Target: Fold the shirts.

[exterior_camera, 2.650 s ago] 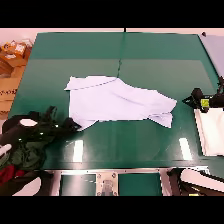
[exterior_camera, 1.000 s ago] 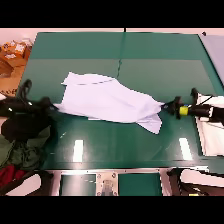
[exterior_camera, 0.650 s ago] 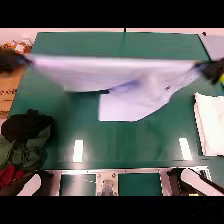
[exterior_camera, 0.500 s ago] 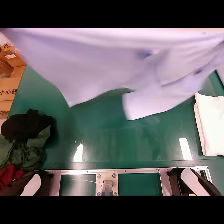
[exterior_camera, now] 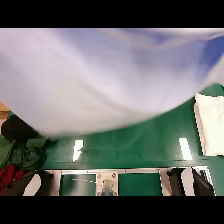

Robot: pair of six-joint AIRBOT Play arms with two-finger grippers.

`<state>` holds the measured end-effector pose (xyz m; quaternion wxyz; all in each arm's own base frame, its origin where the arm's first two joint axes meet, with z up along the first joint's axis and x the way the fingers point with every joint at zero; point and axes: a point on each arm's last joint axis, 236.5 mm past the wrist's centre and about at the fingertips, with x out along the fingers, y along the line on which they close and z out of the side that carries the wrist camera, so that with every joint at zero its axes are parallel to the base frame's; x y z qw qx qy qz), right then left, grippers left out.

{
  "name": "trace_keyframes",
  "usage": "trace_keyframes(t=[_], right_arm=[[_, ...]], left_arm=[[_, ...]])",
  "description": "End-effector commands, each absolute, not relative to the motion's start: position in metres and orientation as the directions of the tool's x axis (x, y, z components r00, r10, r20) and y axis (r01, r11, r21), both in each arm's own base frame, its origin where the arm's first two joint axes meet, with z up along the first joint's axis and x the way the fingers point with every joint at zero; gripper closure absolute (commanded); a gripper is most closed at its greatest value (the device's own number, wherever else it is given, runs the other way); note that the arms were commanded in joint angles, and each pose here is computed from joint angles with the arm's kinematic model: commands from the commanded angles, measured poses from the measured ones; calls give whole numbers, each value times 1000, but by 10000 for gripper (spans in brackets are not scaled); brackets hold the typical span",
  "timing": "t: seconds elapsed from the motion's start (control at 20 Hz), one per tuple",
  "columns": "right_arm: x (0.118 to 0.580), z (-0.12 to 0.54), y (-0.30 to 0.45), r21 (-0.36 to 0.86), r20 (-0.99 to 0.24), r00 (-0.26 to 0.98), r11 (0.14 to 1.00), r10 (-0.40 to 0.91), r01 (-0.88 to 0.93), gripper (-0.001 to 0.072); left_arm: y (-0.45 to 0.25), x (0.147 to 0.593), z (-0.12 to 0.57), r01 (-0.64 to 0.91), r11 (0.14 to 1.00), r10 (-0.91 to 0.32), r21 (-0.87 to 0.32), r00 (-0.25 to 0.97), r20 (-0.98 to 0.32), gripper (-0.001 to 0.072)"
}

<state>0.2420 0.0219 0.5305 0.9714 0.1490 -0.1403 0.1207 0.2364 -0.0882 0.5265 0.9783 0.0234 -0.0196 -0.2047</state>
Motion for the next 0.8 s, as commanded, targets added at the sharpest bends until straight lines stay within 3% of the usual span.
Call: trace_keyframes(t=[0.0, 0.2, 0.35, 0.55, 0.75], right_arm=[[264, 514, -8, 323, 275, 949, 915, 152, -240, 701], [341, 426, -39, 490, 108, 965, 832, 237, -259, 701], [412, 325, -33, 617, -74, 933, 751, 353, -236, 701], [489, 175, -21, 746, -292, 837, 658, 464, -104, 701], [523, 43, -26, 807, -440, 751, 583, 492, 91, 701]], left_arm=[[-62, 286, 499, 357, 934, -357, -13, 933, -45, 683], [-45, 382, 418, 394, 890, -442, -230, 870, -219, 683], [-61, 449, 327, 429, 827, -549, -363, 753, -363, 683], [-100, 526, 185, 388, 790, -607, -475, 607, -514, 683], [-131, 567, 73, 311, 781, -617, -542, 522, -589, 683]])
